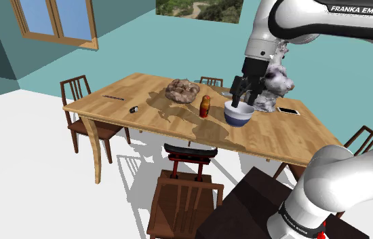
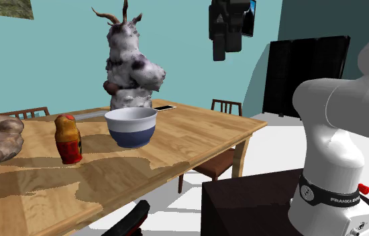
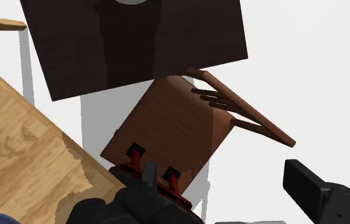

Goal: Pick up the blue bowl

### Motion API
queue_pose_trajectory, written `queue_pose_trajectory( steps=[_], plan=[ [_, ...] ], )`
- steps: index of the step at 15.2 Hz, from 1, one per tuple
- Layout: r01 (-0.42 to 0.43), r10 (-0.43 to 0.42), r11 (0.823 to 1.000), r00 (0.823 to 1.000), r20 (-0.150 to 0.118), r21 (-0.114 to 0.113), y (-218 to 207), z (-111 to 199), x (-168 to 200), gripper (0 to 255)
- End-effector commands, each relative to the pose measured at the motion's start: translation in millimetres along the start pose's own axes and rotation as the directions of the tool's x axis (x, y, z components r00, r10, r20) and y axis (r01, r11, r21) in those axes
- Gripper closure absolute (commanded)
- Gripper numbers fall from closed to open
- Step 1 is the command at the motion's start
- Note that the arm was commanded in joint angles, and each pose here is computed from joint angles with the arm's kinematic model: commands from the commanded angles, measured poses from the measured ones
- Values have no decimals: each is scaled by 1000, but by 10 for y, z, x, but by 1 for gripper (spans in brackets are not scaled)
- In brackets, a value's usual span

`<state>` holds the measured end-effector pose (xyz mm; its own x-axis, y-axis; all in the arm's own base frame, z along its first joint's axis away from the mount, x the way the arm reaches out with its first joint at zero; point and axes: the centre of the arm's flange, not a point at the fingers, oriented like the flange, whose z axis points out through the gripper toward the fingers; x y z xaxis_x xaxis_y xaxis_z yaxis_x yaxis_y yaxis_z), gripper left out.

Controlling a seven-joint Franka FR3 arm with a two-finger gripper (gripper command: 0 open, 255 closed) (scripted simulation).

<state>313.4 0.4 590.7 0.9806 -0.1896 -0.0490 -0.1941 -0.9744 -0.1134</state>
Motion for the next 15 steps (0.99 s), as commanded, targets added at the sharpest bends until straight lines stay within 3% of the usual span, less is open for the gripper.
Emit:
queue_pose_trajectory(
  steps=[1, 15],
  plan=[
    [0, 0, 1000, 1000, 0, 0, 0, 0, 0, 0],
    [17, -16, 989, 1000, 7, -146, 1047, 722, 1144, 0]
  ],
)
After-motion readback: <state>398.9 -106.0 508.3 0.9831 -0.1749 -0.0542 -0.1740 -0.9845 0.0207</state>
